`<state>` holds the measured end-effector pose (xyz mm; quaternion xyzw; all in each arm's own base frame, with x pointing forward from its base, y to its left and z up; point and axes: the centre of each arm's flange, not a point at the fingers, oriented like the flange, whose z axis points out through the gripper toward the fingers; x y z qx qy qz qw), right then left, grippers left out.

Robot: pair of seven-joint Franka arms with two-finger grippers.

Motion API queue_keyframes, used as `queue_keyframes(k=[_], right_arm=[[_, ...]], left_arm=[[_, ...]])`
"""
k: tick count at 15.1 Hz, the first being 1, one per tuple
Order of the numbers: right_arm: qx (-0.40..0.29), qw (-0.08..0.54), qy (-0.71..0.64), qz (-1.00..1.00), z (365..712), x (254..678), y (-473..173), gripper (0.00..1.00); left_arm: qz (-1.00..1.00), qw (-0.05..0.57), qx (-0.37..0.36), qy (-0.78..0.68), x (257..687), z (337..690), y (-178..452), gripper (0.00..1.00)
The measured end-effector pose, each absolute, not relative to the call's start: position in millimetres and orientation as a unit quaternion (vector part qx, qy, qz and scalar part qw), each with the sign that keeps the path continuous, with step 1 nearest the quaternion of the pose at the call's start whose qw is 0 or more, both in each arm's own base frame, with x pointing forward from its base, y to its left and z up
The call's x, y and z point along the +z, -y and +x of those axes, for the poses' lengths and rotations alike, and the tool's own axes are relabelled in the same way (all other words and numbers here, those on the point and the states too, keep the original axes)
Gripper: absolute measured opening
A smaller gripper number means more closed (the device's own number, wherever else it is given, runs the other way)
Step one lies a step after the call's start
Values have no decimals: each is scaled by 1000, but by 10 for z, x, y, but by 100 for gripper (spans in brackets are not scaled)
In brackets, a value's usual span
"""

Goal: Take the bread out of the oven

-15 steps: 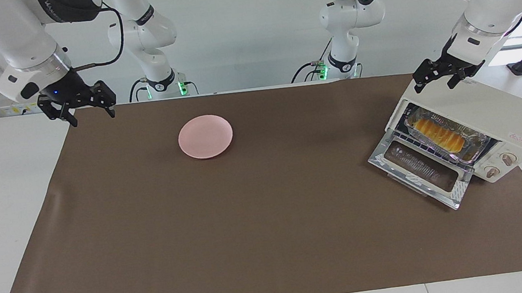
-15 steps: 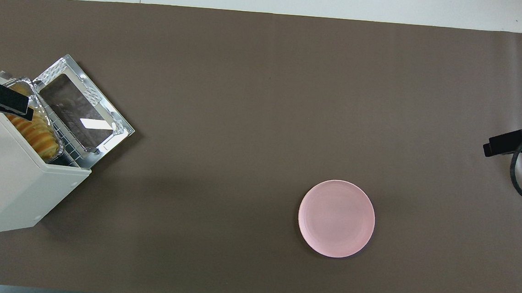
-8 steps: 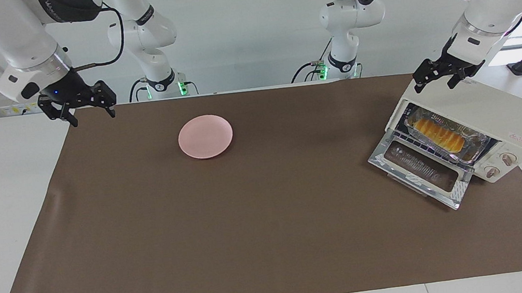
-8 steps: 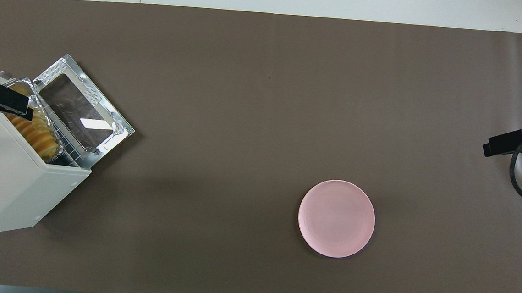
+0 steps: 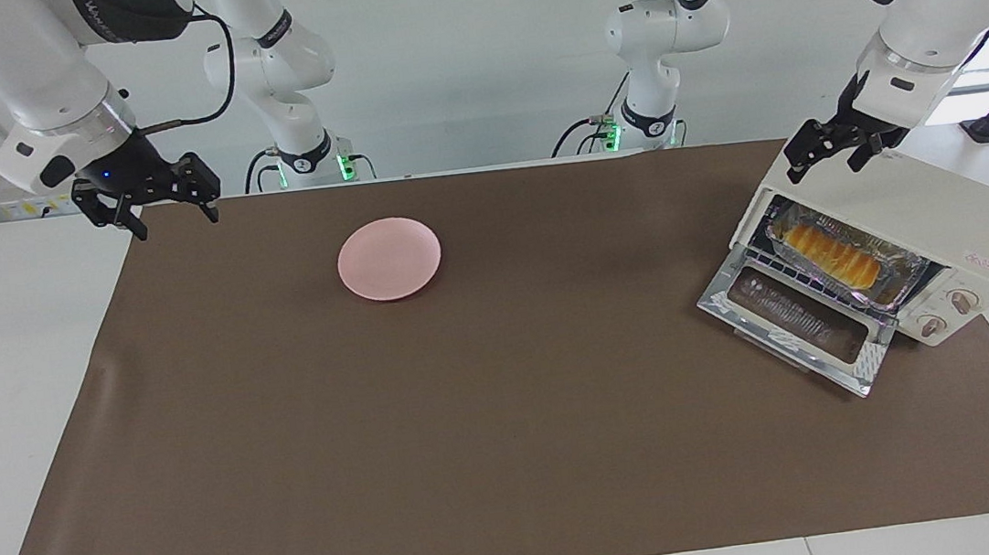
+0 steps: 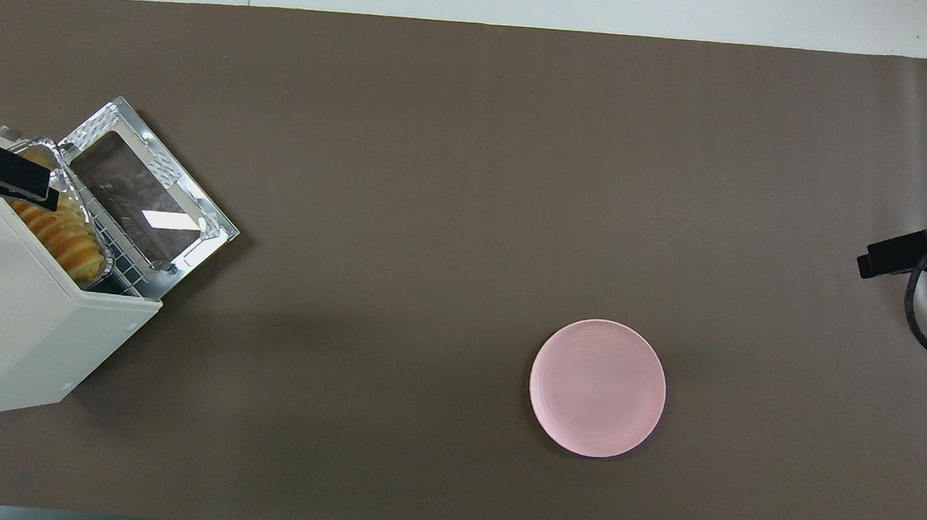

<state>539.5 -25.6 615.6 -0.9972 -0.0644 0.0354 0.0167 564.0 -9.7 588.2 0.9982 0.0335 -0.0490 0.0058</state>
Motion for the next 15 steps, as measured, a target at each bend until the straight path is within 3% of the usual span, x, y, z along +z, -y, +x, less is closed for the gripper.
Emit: queue_keyframes(k=[8, 15], right_arm=[[41, 17, 63, -997, 5382, 6147, 266, 100], [48, 18, 62, -997, 5366, 6136, 278, 100]], left_arm=[[986, -67, -78, -130, 4720, 6741, 235, 100], [964, -168, -73, -191, 4197, 6776, 373, 100]])
